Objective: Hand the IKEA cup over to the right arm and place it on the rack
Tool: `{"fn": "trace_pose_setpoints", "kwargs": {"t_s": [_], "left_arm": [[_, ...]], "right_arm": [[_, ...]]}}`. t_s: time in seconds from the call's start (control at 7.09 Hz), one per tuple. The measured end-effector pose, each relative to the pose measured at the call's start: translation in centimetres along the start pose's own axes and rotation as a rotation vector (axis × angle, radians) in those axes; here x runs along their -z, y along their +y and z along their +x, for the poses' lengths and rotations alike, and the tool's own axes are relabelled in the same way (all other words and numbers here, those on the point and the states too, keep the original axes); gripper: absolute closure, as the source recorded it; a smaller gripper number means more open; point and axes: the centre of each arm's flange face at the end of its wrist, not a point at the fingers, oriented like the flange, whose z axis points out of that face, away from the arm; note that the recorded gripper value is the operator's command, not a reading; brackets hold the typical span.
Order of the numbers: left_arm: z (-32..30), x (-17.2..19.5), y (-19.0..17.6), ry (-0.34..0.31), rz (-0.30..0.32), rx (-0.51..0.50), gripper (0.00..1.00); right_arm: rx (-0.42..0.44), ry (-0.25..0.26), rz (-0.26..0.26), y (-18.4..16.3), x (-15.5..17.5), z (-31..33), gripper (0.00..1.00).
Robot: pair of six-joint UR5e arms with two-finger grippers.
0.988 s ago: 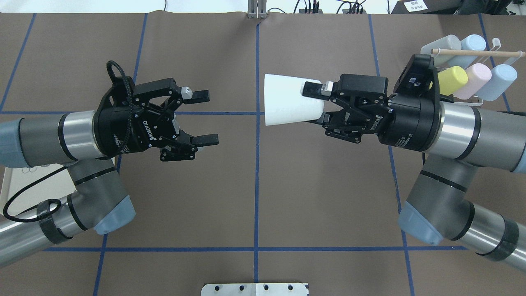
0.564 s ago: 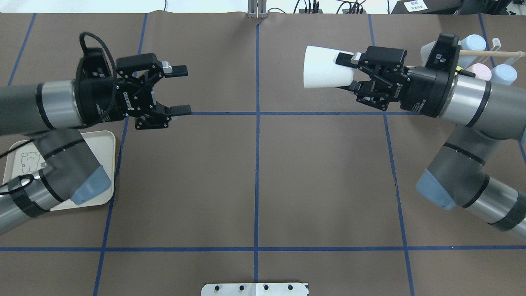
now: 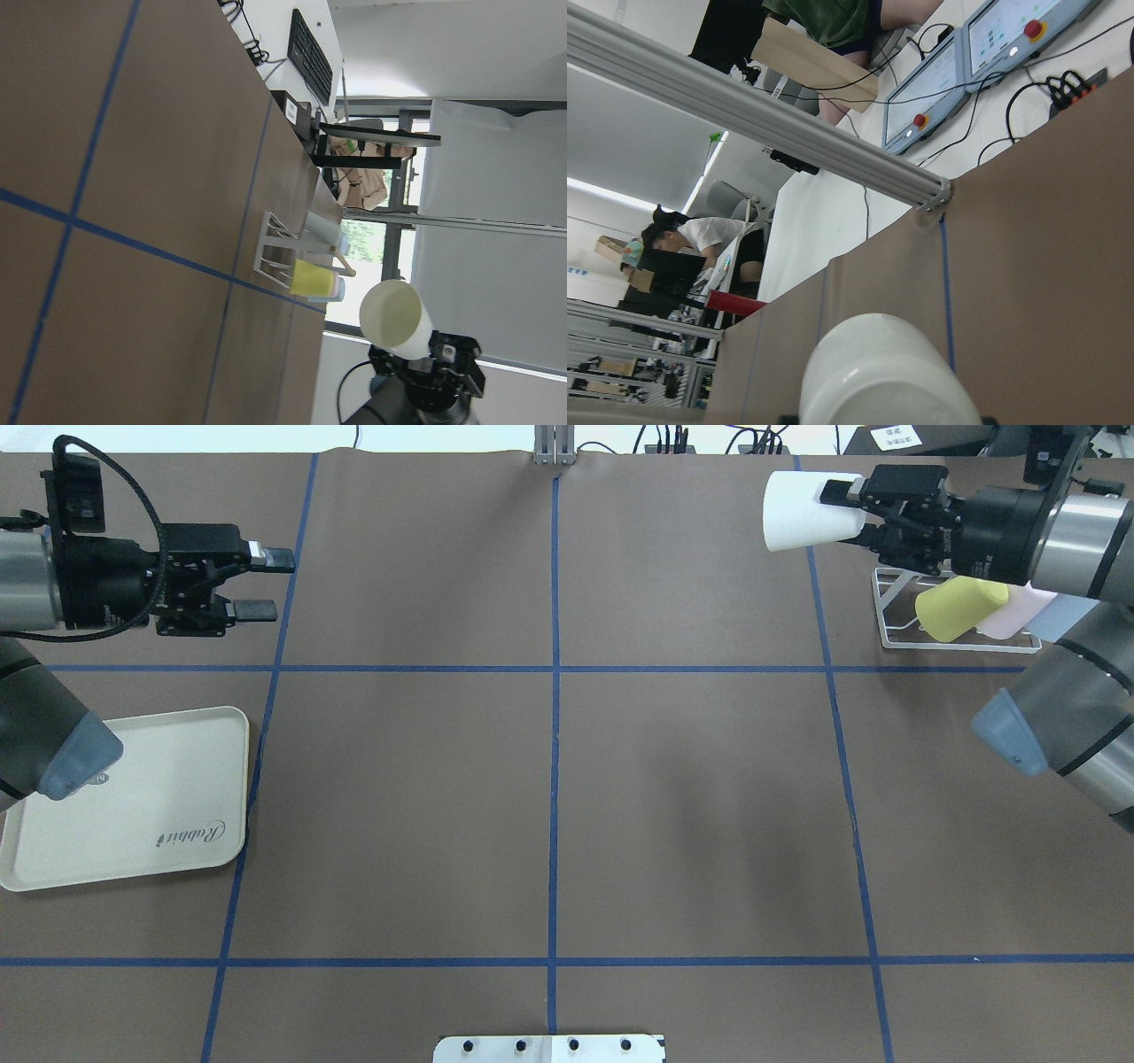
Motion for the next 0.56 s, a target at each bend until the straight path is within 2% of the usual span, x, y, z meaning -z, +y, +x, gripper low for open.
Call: {"fn": "trace_pose_setpoints", "kwargs": {"t_s": [0.28, 0.56], "left_arm": [[-2.4, 2.6, -3.2, -0.133, 0.066, -0.117, 0.0], [-4.8, 6.0, -5.4, -0.23, 0.109, -0.213, 0.0]], "right_arm": [[0.14, 0.168, -0.012, -5.9, 3.4, 0.7, 0.77], [0.266, 0.312, -0.044, -11.2, 7.9, 1.4, 0.78]]}}
